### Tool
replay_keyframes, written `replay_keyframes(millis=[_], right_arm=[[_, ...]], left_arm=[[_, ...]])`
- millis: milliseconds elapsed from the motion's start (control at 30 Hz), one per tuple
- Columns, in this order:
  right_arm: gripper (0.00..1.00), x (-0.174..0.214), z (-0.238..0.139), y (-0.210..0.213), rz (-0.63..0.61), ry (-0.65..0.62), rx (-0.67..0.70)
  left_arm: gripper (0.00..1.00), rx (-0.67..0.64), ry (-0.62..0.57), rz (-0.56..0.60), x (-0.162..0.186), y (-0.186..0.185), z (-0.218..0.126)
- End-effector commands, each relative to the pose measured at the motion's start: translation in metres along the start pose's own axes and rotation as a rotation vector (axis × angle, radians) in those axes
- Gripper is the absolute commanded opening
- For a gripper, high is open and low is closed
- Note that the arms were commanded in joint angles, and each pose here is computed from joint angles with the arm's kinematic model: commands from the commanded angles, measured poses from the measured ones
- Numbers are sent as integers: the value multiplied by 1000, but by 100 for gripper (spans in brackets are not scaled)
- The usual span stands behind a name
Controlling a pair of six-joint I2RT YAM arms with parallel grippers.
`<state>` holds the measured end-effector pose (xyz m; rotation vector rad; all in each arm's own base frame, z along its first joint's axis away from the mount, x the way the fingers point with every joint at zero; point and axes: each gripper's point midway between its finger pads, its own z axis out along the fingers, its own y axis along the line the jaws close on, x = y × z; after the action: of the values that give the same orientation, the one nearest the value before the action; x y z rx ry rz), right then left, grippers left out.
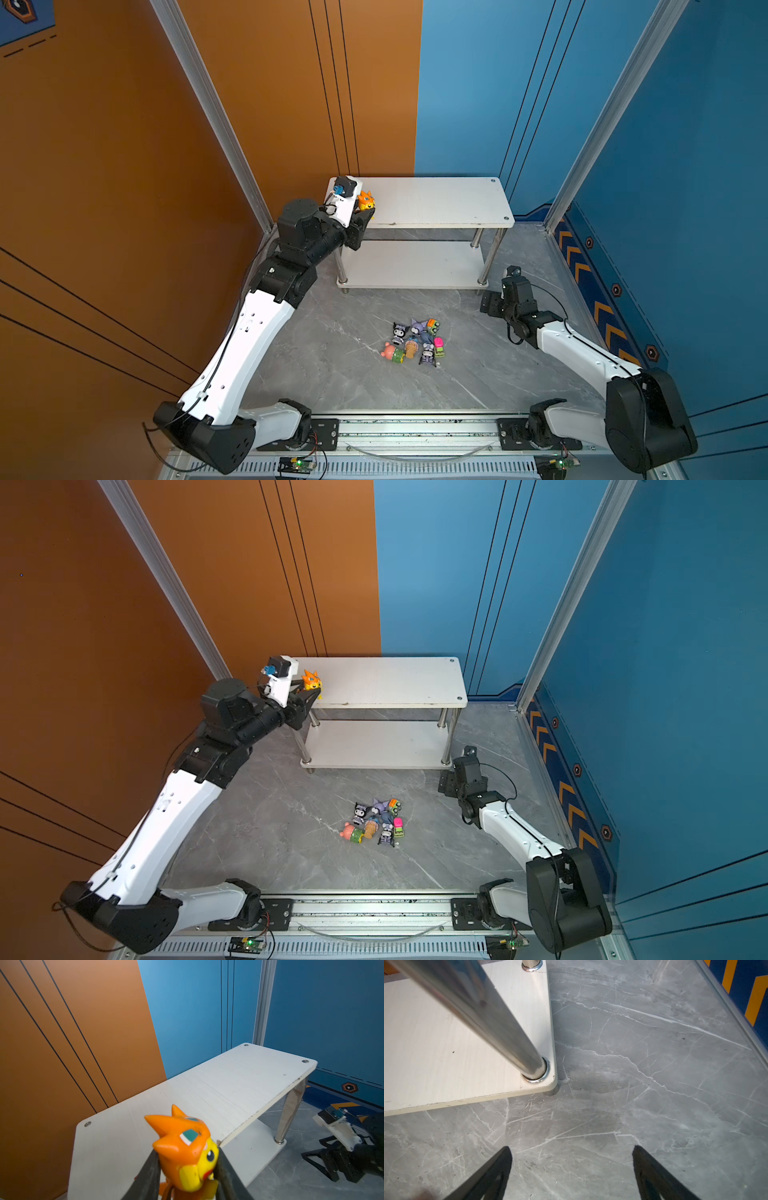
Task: Place and organize the plastic toys onto the shelf
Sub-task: 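Lift the orange figure with the left gripper toward the top shelf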
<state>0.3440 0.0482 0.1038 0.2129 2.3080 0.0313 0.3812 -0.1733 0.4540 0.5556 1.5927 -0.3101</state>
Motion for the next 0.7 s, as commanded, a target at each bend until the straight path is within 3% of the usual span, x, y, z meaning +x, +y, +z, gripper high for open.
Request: replay_keyframes(millis=[0, 267, 667], right_arm=[[92, -3, -6, -3, -4, -11, 19], [92, -3, -10, -7, -6, -19, 34], [93, -3, -10, -8, -8, -16, 40]], left_arm=[[22, 72, 1, -2, -7, 7, 15], [24, 71, 31, 4, 3, 41, 52], [28, 27, 41, 33, 27, 62, 59]])
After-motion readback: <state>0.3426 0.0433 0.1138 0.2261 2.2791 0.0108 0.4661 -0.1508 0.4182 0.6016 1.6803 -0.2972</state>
